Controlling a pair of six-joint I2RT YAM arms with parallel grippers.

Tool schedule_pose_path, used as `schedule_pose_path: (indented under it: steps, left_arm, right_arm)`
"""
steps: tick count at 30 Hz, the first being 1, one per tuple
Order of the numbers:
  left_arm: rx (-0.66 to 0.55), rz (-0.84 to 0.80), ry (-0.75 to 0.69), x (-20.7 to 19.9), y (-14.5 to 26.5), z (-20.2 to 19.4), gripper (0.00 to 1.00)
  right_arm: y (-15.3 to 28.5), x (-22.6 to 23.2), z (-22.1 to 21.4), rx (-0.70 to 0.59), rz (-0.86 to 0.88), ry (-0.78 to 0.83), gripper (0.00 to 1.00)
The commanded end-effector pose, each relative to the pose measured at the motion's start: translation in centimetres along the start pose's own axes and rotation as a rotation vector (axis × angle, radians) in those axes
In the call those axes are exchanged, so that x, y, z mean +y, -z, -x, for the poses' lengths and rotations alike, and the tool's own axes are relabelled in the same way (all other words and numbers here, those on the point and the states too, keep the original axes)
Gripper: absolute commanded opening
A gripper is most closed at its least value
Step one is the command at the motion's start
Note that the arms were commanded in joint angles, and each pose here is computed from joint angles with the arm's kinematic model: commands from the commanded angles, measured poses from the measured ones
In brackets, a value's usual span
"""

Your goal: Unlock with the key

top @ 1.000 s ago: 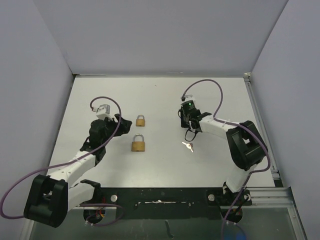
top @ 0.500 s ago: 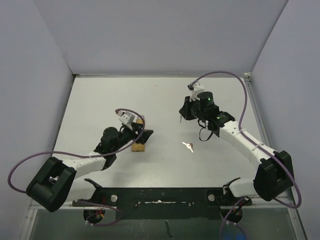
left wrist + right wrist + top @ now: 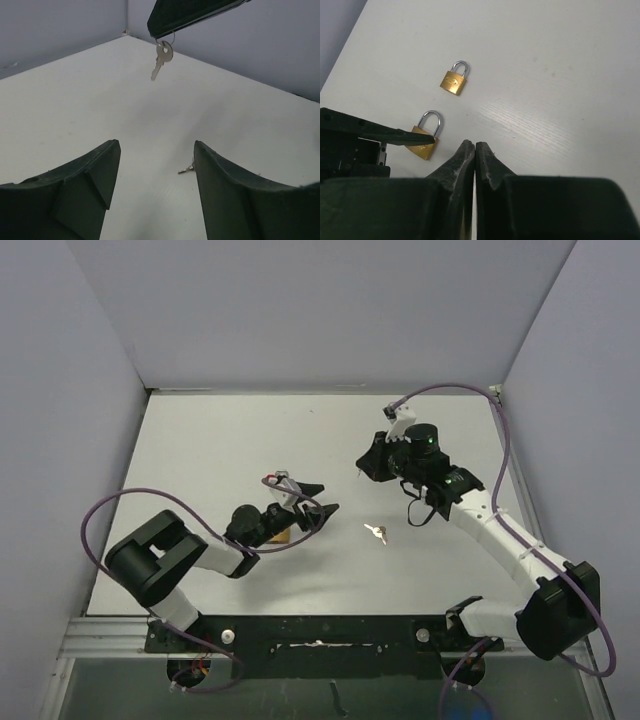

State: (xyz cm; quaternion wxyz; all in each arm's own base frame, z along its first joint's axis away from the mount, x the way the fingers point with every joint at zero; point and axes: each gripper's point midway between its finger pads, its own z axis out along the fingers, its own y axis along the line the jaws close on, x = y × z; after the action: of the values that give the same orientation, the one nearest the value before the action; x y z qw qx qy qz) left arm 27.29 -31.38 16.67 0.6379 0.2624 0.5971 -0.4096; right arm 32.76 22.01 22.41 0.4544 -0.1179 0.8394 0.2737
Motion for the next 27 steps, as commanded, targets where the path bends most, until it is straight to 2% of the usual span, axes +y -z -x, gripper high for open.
schedule_pose_path:
  steps: [1, 6, 17, 27]
  left_arm:
    - [-0.255, -0.039, -0.107, -1.3, -2.2, 5.3, 0.56]
    - [-0.318, -0.05, -0.13, -1.9, -3.2, 5.3, 0.5]
    - [-0.339, -0.069, -0.214, -4.0, -5.4, 4.8, 0.39]
    - [-0.373, -0.064, -0.255, -4.0, -6.0, 5.9, 0.37]
  right_arm:
    - [1.5, 2.3, 2.9, -0.093, 0.079, -0.046, 0.0]
    - [1.7, 3.2, 2.7, -0.094, 0.115, -0.072, 0.0]
    - [2.0, 3.9, 1.1, -0.067, 0.148, -0.1, 0.0]
    - [2.0, 4.8, 0.1, -0.054, 0.156, -0.111, 0.0]
